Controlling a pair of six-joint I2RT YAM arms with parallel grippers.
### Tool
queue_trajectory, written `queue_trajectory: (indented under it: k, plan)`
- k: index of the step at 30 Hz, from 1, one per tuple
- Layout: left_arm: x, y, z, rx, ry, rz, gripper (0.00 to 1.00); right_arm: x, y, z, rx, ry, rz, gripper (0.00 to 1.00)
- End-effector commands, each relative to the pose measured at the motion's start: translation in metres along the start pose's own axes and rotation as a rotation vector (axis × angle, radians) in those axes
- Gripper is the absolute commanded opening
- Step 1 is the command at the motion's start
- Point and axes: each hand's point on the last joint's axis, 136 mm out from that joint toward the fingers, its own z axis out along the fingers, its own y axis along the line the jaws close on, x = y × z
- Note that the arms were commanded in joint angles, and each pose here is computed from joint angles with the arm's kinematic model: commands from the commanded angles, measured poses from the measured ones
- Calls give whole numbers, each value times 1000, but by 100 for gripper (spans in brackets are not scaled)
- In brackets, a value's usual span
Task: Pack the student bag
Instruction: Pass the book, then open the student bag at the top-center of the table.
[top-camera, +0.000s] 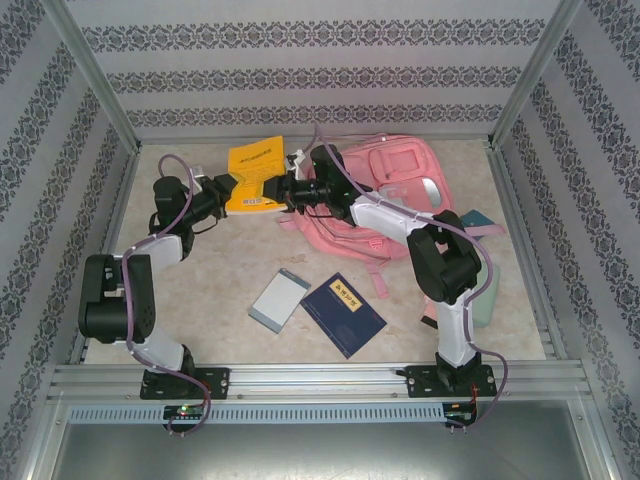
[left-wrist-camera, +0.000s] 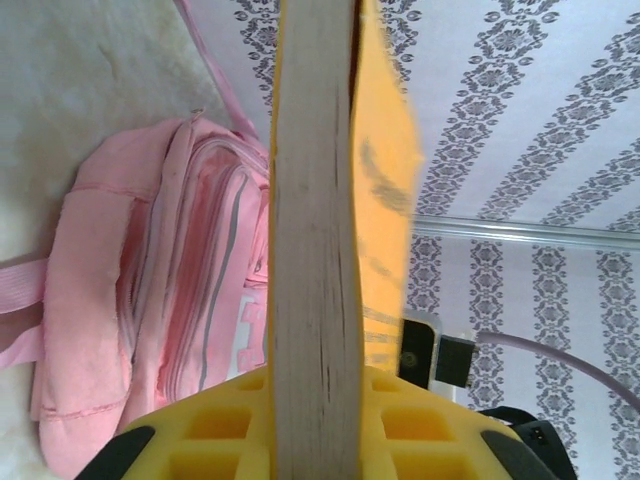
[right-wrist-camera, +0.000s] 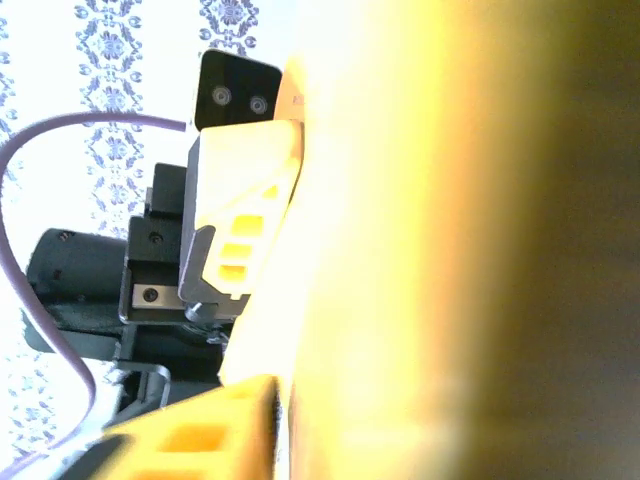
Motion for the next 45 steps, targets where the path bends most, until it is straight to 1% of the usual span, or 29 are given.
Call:
queue_trajectory:
  k: [1,4,7,10,13,16,18,21,28,33,36,37,38,40,42,45]
  plan:
    - [3,-20,-10,-29,-1,113,0,0,5,-17,54,-27,-141,46]
    - [8,-25,-17,-70,3,171,0,-10,-21,-41,236,-89,-192,52]
    - [12,-28,-23,-114,4,221,0,-26,-51,-72,430,-176,-217,52]
    - [14,-31,-30,-144,-3,261,0,-42,-77,-106,602,-232,-232,54]
    - [16,-36,-35,-156,-12,287,0,-52,-93,-129,730,-247,-266,55]
    - [18,-37,-38,-163,-14,296,0,-57,-105,-141,848,-237,-325,56]
    - [19,-37,-39,-165,-11,297,0,-60,-117,-151,953,-229,-340,56]
    - [21,-37,-41,-166,-11,301,0,-62,-130,-154,1038,-184,-364,57]
    - [25,-34,-44,-174,-6,297,0,-66,-145,-129,1158,-71,-473,58]
    - [29,-32,-48,-186,-2,299,0,-69,-168,-120,1248,-17,-481,57]
    - [31,-33,-49,-188,1,306,0,-70,-181,-121,1288,-1,-470,50]
    - [32,-33,-50,-189,2,309,0,-69,-184,-121,1296,5,-467,45]
    - [32,-32,-50,-192,3,310,0,-69,-186,-121,1297,7,-465,36]
    - [33,-32,-51,-193,4,315,0,-69,-185,-122,1298,7,-467,25]
    - [33,-31,-51,-195,4,314,0,-69,-177,-122,1278,-4,-479,1]
    - [32,-28,-50,-191,3,309,0,-73,-150,-123,1223,-49,-506,0]
